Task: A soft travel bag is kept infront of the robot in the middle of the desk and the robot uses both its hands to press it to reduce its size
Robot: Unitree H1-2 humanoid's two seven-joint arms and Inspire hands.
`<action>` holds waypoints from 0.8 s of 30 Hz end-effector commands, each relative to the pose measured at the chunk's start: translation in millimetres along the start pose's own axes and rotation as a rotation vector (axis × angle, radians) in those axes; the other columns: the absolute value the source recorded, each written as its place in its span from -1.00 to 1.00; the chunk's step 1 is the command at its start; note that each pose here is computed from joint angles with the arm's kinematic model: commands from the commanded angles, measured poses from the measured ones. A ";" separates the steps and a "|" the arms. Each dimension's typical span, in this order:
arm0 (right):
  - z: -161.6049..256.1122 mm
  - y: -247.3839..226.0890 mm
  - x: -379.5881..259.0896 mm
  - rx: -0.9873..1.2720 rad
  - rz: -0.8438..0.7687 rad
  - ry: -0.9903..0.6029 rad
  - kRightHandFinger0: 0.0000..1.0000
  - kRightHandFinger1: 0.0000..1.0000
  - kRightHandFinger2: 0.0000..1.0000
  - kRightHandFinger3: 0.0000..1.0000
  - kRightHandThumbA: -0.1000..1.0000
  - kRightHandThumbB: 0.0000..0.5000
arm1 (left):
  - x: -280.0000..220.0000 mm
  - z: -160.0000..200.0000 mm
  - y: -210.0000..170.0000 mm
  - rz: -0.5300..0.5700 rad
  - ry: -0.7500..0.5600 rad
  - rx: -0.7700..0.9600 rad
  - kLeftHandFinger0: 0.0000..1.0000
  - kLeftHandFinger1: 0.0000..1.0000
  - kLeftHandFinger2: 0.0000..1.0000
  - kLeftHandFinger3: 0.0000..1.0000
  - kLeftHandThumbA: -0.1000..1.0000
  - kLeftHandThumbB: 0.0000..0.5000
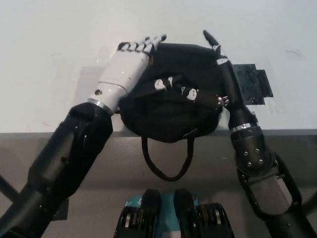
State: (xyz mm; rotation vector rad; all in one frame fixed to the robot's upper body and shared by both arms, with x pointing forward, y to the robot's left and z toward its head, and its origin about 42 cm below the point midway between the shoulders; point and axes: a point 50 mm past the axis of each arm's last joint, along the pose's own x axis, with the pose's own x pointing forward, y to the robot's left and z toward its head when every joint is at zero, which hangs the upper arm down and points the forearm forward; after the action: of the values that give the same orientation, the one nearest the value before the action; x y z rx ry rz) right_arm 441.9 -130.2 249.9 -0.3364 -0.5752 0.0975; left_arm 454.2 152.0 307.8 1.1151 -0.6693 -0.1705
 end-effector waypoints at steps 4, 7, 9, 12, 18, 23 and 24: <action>78.1 -39.8 -6.5 0.203 -0.082 -0.160 1.00 1.00 1.00 1.00 1.00 -0.37 | -32.2 28.6 96.7 0.163 -0.076 -0.042 1.00 1.00 1.00 1.00 1.00 0.11; 93.6 -49.7 -27.6 0.236 -0.086 -0.191 1.00 1.00 1.00 1.00 1.00 -0.50 | -61.8 36.2 96.2 0.184 -0.115 -0.056 1.00 1.00 1.00 1.00 1.00 0.11; 112.1 -54.9 -42.7 0.247 -0.071 -0.236 1.00 1.00 1.00 1.00 1.00 -0.34 | -84.0 43.4 96.4 0.215 -0.168 -0.120 1.00 1.00 1.00 1.00 1.00 0.17; 136.8 -54.9 -62.9 0.297 -0.049 -0.317 1.00 1.00 1.00 1.00 1.00 -0.21 | -111.8 61.2 96.1 0.252 -0.237 -0.242 1.00 1.00 1.00 1.00 1.00 0.24; 167.1 -48.2 -113.5 0.303 0.017 -0.422 1.00 1.00 1.00 1.00 1.00 -0.27 | -179.7 92.1 88.5 0.303 -0.268 -0.442 1.00 1.00 1.00 1.00 1.00 0.19; 162.3 -47.2 -154.5 0.292 0.030 -0.364 1.00 1.00 1.00 1.00 1.00 -0.06 | -233.3 97.8 57.0 0.328 -0.177 -0.615 1.00 1.00 1.00 1.00 1.00 0.22; 155.4 -45.6 -162.7 0.280 0.044 -0.327 1.00 1.00 1.00 1.00 1.00 -0.08 | -243.5 97.4 50.9 0.316 -0.147 -0.632 1.00 1.00 1.00 1.00 1.00 0.22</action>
State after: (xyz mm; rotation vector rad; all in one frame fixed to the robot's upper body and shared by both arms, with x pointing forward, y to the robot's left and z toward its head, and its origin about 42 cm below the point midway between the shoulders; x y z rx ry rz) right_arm 255.5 -157.6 304.7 -0.0719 -0.8520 0.1760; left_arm 237.7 200.4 283.7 0.6311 -0.7673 -0.1859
